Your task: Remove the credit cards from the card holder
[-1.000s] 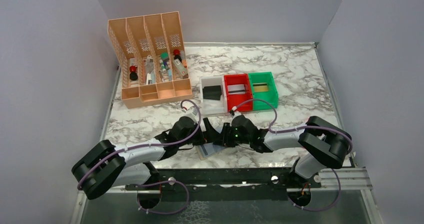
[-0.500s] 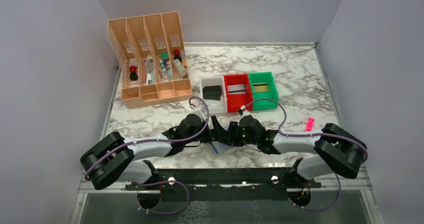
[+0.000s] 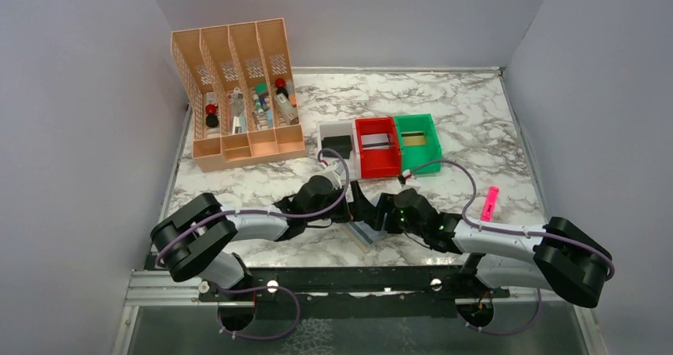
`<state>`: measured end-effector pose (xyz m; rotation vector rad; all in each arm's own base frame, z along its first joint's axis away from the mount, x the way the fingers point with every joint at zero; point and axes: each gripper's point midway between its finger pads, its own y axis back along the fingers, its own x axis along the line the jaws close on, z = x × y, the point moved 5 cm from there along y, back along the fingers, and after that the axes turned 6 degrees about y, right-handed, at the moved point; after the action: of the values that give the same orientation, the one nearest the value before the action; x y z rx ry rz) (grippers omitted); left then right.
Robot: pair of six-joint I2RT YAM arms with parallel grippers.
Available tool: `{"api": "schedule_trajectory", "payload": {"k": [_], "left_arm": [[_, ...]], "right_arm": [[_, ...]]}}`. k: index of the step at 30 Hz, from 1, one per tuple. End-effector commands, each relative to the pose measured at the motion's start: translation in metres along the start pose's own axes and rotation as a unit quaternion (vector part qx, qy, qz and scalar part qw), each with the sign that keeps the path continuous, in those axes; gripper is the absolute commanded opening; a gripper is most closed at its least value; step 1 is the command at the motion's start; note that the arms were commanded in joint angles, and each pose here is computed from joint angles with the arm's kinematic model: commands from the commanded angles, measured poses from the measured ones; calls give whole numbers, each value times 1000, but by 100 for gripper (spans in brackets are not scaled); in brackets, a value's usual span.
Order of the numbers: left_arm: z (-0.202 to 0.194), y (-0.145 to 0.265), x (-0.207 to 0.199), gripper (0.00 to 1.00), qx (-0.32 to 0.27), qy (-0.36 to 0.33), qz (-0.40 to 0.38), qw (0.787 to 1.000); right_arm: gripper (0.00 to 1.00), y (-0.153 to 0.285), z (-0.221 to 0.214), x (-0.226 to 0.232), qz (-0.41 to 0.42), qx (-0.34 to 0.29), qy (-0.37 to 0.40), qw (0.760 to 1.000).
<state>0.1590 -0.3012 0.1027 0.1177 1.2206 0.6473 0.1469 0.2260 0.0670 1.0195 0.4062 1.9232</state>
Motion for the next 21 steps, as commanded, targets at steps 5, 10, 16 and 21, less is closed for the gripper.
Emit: {"api": "schedule_trajectory", "payload": {"k": [5, 10, 16, 21], "left_arm": [[-2, -35, -12, 90, 7, -2, -16, 1000], [-2, -46, -22, 89, 11, 5, -38, 999], [0, -54, -34, 88, 10, 3, -59, 998], [-4, -60, -30, 87, 18, 6, -59, 998]], "right_arm": [[72, 12, 3, 9, 26, -20, 9, 999], [78, 21, 9, 4, 24, -48, 8, 999], [52, 25, 15, 2, 33, -52, 14, 998], [36, 24, 13, 10, 66, -43, 20, 997]]}}
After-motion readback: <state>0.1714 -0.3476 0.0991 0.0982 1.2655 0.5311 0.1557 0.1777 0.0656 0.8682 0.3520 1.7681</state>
